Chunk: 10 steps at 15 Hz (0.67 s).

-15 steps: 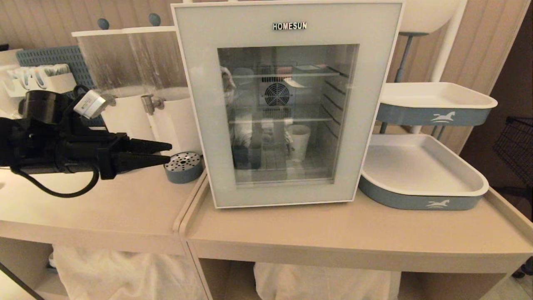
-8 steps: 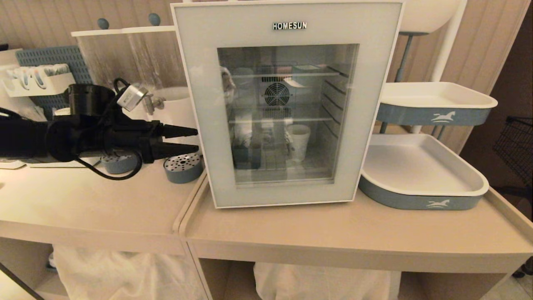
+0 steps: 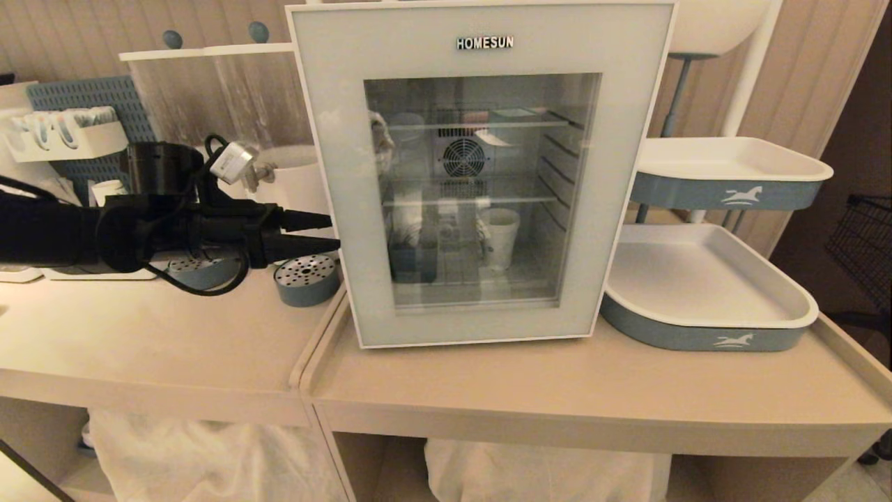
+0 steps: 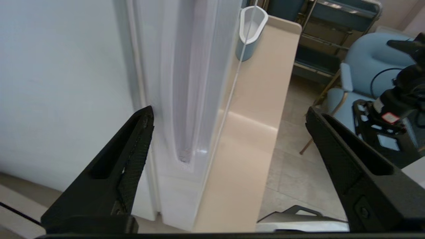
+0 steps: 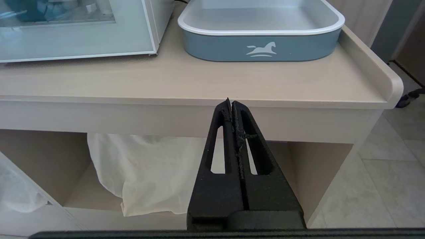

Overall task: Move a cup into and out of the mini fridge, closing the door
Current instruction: Open the freezer door

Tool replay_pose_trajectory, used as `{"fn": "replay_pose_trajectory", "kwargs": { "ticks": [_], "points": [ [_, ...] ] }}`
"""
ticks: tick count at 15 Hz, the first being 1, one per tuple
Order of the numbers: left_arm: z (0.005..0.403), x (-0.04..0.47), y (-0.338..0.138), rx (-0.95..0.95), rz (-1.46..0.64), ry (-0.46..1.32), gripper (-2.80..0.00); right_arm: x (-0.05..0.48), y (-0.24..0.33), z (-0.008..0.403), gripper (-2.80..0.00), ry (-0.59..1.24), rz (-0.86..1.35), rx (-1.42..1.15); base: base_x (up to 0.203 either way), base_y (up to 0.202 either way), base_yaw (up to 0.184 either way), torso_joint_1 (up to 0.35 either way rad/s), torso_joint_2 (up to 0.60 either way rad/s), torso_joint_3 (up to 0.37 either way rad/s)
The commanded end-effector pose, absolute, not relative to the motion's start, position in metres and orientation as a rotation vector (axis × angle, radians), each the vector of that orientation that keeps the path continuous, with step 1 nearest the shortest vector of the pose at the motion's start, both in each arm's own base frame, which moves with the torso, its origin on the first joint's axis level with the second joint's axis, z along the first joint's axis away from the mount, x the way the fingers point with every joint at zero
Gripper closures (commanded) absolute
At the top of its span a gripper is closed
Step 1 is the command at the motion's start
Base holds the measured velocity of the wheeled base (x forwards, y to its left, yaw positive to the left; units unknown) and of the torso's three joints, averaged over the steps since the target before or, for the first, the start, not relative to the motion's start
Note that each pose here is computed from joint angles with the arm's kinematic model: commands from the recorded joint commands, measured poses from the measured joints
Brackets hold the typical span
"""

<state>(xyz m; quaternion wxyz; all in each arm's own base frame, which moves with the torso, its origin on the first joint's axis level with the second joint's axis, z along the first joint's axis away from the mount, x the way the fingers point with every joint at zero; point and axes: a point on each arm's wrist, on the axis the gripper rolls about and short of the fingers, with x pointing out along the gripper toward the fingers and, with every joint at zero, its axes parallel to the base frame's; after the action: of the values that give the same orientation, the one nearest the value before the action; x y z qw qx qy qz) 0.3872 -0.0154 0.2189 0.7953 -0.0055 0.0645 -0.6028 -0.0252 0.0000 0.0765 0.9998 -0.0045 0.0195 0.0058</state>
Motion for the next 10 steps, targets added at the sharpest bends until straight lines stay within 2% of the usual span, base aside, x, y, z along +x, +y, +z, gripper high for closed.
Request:
{"fn": "replay_pose_trajectory", "kwargs": {
  "ticks": [1, 10],
  "points": [
    [0.223, 0.383, -0.019, -0.016, -1.313, 0.135, -2.8, -0.025, 0.0, 0.076, 0.0, 0.041, 0.011, -0.009, 0.0, 0.0, 0.0, 0.0, 0.0, 0.0],
    [0.22, 0.363, -0.032, -0.074, -1.345, 0.195, -2.8, -0.025, 0.0, 0.076, 0.0, 0.041, 0.011, -0.009, 0.0, 0.0, 0.0, 0.0, 0.0, 0.0]
  ]
}}
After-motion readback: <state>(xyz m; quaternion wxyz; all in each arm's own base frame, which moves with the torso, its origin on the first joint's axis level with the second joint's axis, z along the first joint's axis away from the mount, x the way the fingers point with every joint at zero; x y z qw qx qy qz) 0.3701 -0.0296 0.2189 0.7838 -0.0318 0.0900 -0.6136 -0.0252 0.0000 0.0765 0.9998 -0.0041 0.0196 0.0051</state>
